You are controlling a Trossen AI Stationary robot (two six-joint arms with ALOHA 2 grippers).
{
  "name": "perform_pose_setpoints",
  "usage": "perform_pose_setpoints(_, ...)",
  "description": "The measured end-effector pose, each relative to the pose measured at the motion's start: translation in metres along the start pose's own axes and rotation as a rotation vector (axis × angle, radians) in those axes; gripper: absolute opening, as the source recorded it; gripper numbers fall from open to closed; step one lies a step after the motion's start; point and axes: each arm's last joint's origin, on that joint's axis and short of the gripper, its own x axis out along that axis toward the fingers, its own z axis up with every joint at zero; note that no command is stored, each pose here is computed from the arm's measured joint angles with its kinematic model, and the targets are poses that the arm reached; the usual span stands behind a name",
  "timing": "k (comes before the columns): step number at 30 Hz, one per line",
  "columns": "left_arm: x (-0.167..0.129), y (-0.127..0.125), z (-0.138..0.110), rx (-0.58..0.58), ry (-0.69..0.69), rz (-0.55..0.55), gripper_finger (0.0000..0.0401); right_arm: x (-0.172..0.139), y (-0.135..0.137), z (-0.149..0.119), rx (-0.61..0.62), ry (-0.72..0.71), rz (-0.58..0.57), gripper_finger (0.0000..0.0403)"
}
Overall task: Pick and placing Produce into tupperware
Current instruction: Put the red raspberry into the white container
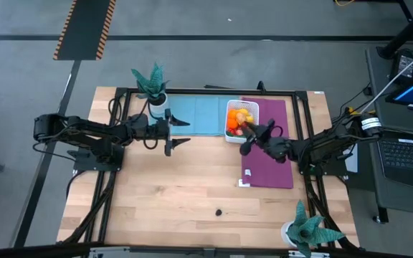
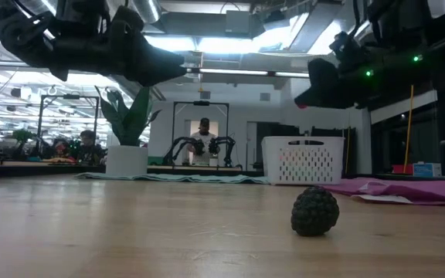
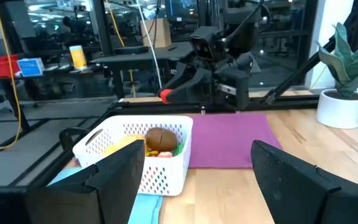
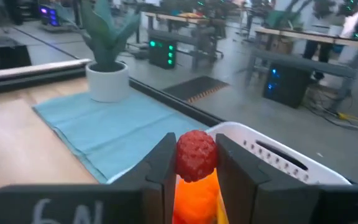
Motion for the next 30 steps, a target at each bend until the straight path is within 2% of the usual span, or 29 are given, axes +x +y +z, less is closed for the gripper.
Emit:
perform_pose_setpoints(11, 0.000, 0.000, -0.001, -0.004, 0.014, -0.001, 0.0286, 0.006, -0.005, -0.002, 0.017, 0.017, -0.010, 0.0097)
perform_pose_setpoints(17, 0.000, 0.000, -0.002, -0.005, 0.020, -0.002, 0.0286, 0.022, -0.020, -0.004, 0.076, 0.063, 0.044, 0.0093)
perform_pose_setpoints(23, 0.000, 0.000, -0.006, -0.009, 0.057, -0.005, 0.0286, 0.043, -0.025, -0.002, 0.055, 0.219, 0.106, 0.0093)
perform_pose_setpoints(30, -0.001, -0.001, -0.012, -0.014, 0.122, -0.010, 0.0286, 0.063, -0.020, 0.021, -0.044, 0.393, 0.178, 0.0093)
